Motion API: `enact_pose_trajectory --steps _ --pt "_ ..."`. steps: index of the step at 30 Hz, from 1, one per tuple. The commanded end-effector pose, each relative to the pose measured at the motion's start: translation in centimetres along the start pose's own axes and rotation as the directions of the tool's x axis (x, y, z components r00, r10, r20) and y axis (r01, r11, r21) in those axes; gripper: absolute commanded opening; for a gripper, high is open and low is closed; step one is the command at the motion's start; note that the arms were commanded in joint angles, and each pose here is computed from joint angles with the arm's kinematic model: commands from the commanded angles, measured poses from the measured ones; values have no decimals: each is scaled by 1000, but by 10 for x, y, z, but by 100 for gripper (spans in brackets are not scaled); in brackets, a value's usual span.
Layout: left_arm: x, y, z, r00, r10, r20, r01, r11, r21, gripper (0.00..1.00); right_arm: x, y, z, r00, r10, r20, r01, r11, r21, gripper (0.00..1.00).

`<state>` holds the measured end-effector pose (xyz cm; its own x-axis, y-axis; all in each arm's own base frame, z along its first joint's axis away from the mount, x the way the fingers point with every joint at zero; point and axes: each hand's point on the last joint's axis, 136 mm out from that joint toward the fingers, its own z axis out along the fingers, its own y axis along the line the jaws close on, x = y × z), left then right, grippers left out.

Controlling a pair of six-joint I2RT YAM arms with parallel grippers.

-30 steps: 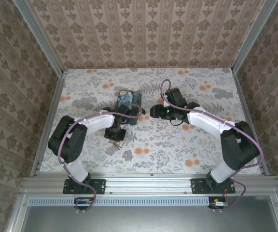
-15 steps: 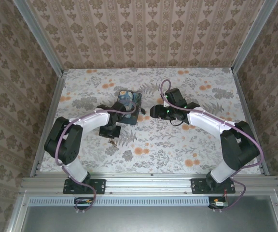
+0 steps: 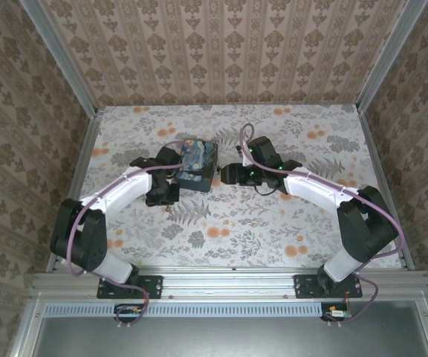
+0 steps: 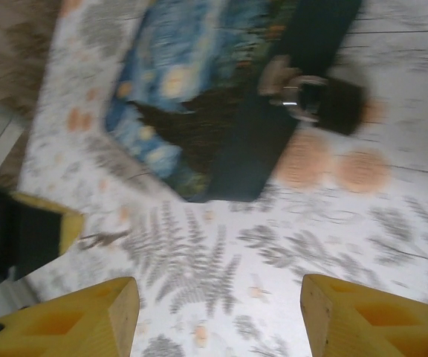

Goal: Unlock the padlock with the key

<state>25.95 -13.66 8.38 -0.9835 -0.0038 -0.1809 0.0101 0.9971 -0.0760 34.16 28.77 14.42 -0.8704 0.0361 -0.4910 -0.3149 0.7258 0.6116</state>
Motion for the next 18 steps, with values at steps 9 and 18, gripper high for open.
enact_pose_trajectory --steps 9,18 --pt "-49 -74 -86 959 -105 262 -13 910 414 0 -7 80 -4 993 -88 77 111 925 -364 56" --pt "-6 -26 -31 967 197 158 -211 974 77 34 -5 34 -1 997 -9 82 23 983 -182 57"
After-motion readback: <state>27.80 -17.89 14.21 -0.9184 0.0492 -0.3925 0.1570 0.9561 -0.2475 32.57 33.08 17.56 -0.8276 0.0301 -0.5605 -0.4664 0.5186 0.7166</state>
